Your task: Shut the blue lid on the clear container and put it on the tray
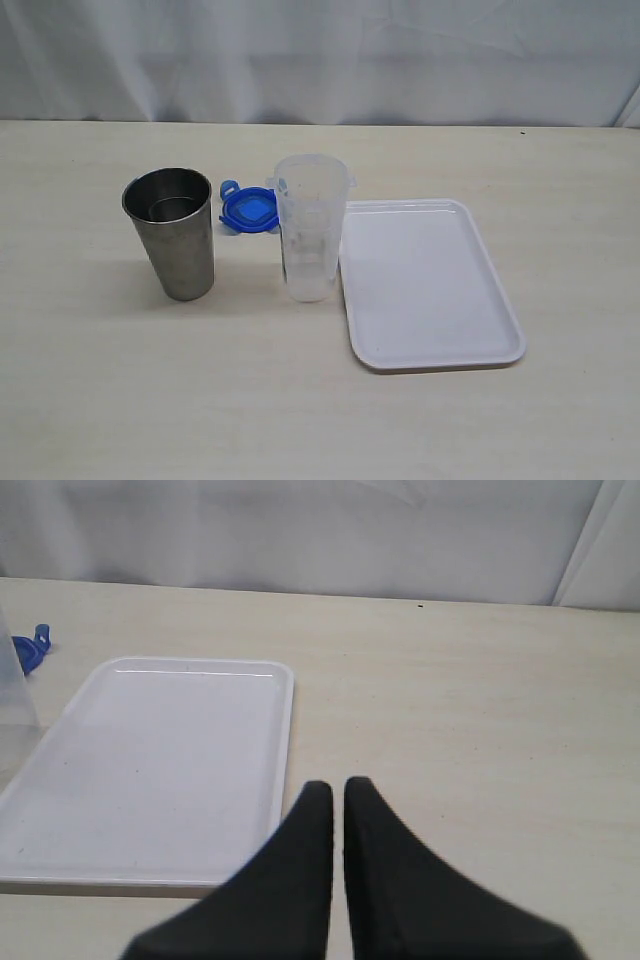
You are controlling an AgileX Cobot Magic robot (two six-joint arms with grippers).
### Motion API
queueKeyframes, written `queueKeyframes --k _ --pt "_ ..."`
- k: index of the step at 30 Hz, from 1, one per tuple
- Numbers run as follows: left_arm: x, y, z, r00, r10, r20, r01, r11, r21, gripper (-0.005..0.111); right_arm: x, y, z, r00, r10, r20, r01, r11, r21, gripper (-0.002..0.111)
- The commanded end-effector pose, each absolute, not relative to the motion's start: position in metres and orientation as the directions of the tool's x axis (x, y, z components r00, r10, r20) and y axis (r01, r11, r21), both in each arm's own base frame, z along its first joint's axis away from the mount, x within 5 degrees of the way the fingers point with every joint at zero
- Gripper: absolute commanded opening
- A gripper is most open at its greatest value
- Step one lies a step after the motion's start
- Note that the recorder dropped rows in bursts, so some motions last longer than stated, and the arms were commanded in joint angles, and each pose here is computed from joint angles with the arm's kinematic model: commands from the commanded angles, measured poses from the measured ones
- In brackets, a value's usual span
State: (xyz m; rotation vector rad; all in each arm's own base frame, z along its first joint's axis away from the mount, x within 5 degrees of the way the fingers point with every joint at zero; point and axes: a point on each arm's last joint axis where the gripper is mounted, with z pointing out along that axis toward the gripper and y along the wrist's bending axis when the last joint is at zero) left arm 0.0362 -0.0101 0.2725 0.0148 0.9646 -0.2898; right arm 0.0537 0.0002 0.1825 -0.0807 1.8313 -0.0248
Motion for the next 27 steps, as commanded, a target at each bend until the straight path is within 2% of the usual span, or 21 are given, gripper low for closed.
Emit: queueKeyframes --k 1,8,12,15,21,27 --pt "0.037 -0.010 0.272 0.521 -0.231 -0.822 0.245 0.963 -0.115 0.083 0.053 0.000 0.182 -0.252 -0.060 -0.966 -0.042 0.998 -0.051 0.004" --pt "0.073 -0.017 0.263 0.349 -0.174 -0.921 0.248 0.965 -0.089 0.083 0.053 0.000 0.182 -0.252 -0.060 -0.966 -0.042 0.998 -0.051 0.004" --pt "0.096 -0.032 0.253 0.267 -0.086 -0.960 0.350 0.937 0.013 0.083 0.053 0.000 0.182 -0.252 -0.060 -0.966 -0.042 0.998 -0.051 0.004" --pt "0.113 -0.039 0.243 0.204 -0.062 -0.977 0.412 0.911 0.028 0.083 0.053 0.000 0.182 -0.252 -0.060 -0.966 -0.042 0.998 -0.051 0.004" --pt "0.146 -0.047 0.210 0.081 0.039 -0.996 0.462 0.884 0.072 0.083 0.053 0.000 0.182 -0.252 -0.060 -0.966 -0.042 0.998 -0.051 0.004" --pt "0.166 -0.052 0.179 0.033 0.138 -0.990 0.505 0.852 0.136 0.083 0.053 0.000 0.182 -0.252 -0.060 -0.966 -0.042 0.998 -0.051 0.004"
